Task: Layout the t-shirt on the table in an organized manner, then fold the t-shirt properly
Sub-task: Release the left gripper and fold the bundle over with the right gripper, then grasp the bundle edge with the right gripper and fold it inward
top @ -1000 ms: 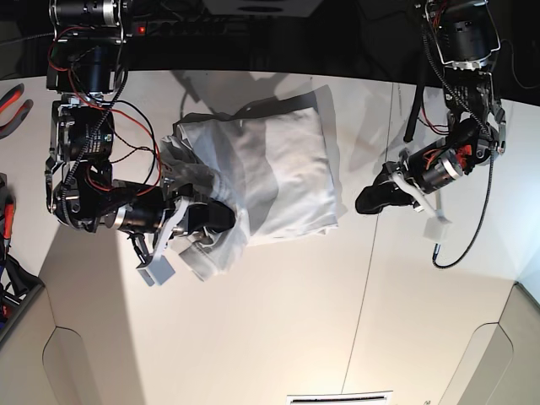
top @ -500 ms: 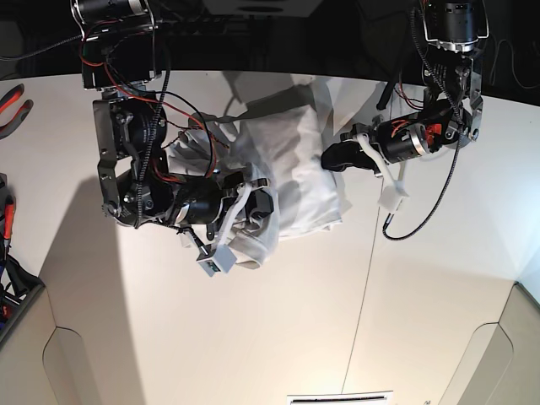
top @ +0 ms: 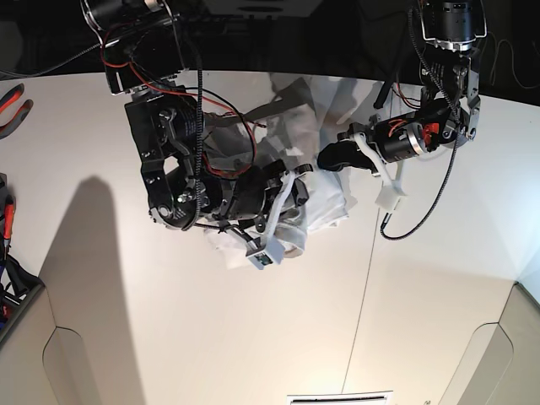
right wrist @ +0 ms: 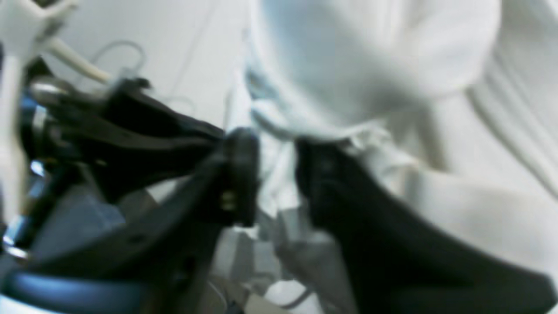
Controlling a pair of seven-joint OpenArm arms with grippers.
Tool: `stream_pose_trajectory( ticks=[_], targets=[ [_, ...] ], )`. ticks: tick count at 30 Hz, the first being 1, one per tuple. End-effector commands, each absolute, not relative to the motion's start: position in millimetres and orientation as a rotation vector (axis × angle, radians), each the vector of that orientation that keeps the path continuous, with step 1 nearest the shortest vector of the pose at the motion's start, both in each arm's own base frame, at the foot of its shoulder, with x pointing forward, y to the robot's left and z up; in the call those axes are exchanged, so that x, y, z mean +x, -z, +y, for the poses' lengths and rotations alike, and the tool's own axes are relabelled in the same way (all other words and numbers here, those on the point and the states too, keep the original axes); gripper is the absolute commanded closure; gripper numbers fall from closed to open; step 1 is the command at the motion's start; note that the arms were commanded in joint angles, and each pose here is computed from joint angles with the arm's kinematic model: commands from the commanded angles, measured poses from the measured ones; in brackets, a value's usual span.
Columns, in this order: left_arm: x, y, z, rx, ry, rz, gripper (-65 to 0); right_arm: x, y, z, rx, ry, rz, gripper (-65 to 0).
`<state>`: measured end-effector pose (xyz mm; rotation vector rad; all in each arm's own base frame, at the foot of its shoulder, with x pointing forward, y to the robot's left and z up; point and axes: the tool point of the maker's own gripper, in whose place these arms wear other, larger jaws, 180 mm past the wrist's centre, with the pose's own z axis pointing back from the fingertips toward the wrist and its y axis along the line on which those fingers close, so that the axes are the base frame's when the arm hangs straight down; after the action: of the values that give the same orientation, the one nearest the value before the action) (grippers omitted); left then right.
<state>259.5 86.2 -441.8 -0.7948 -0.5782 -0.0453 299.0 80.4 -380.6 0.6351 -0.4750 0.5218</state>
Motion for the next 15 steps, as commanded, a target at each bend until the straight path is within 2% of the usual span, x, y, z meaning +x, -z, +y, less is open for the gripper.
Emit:
stream_pose_trajectory(
  ticks=[1,15],
  targets=[
    [272,428,86,-0.817,0.053,-0.636,0.0,308,357,95,0.701,-0.549,-0.539,-21.7],
    [272,427,86,-0.817,0.051,-0.639,0.0,302,309,136,0.921,-0.649,-0.573,-21.7]
  ],
)
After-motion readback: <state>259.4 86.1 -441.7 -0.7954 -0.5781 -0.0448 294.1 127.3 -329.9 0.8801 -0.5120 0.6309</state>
